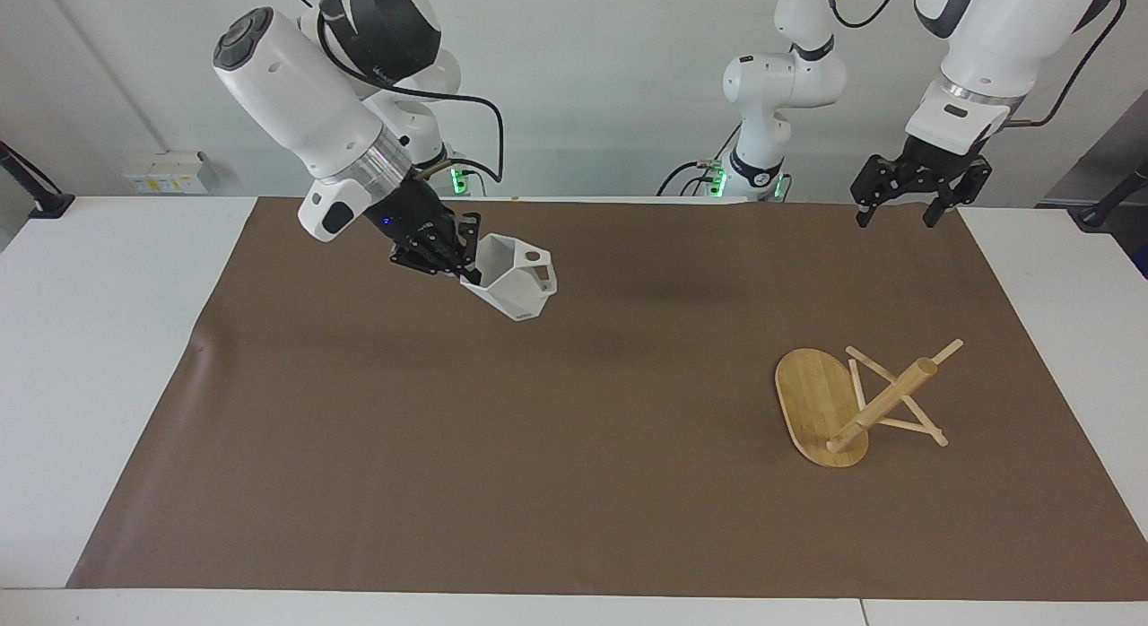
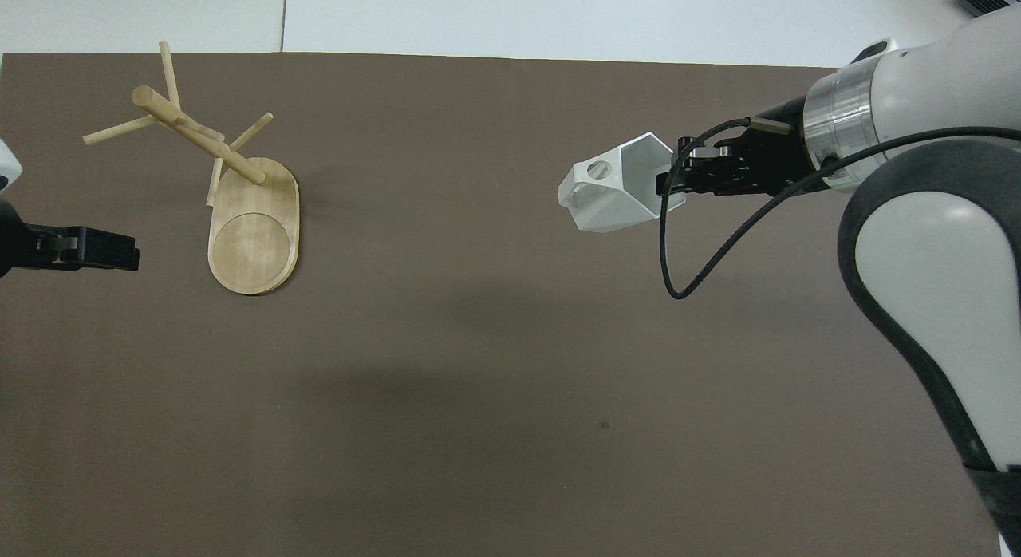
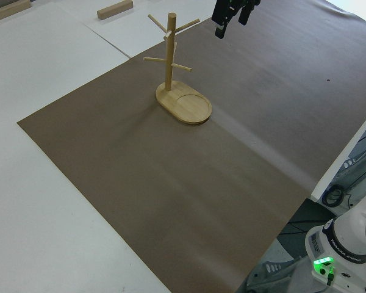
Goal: Hang cup on rack
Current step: 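Carry the cup toward the center while the left gripper reaches toward it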
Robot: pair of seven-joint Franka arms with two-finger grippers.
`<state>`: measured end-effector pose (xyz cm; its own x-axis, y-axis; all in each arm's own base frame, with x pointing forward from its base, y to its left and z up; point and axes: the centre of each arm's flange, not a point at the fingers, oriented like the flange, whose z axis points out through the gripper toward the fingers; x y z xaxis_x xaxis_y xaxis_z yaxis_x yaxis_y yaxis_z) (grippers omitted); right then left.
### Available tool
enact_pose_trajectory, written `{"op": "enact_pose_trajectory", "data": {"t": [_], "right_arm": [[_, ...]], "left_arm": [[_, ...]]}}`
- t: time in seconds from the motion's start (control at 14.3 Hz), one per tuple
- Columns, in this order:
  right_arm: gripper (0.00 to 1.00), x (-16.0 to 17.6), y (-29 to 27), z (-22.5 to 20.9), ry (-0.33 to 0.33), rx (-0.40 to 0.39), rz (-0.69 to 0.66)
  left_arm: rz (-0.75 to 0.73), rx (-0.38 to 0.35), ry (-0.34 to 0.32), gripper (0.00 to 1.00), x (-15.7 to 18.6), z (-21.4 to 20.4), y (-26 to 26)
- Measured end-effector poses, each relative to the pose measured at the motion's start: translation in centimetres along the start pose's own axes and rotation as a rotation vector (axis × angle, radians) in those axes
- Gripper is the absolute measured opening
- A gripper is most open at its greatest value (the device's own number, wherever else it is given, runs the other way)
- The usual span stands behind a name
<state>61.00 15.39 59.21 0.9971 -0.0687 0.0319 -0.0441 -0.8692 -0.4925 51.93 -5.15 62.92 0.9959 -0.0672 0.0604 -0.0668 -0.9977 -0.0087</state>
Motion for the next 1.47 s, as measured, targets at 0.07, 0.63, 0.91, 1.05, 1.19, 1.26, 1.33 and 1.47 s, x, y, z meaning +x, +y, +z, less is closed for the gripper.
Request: {"op": "enact_pose_trajectory", "data": {"t": [0.07, 0.63, 0.91, 1.05, 1.19, 1.26, 1.33, 1.47], "right_arm": [[0.04, -0.1, -0.3, 0.0, -0.005, 0.029, 0.01], [0.04, -1.8, -4.9, 1.1, -0.08, 0.211, 0.078], [0.04, -2.7, -6.9, 1.7, -0.111, 0.246, 0.074], [0.04, -3.2, -7.9, 2.2, -0.121, 0.278, 0.083], [0.04, -3.5, -9.3, 3.0, -0.109, 0.324, 0.12], [0.04, -3.8, -10.1, 3.5, -0.103, 0.337, 0.135], [0.04, -4.2, -10.8, 4.1, -0.099, 0.344, 0.147], [0.04, -4.9, -12.0, 5.0, -0.104, 0.35, 0.154]], "left_arm": [[0.0, 0.0, 0.0, 1.0, 0.0, 0.0, 0.0], [0.0, 0.0, 0.0, 1.0, 0.0, 0.0, 0.0], [0.002, 0.0, -0.003, 1.0, -0.1, 0.0, 0.1], [0.004, 0.002, -0.03, 1.0, -0.6, 0.0, 0.6], [-0.058, -0.008, -0.063, 1.0, -1.2, 0.0, 0.9], [-0.115, -0.036, -0.09, 1.0, -1.6, 0.2, 1.2], [-0.176, -0.069, -0.119, 1.0, -2.0, 0.4, 1.6], [-0.326, -0.13, -0.185, 1.0, -2.8, 0.7, 2.2]]}}
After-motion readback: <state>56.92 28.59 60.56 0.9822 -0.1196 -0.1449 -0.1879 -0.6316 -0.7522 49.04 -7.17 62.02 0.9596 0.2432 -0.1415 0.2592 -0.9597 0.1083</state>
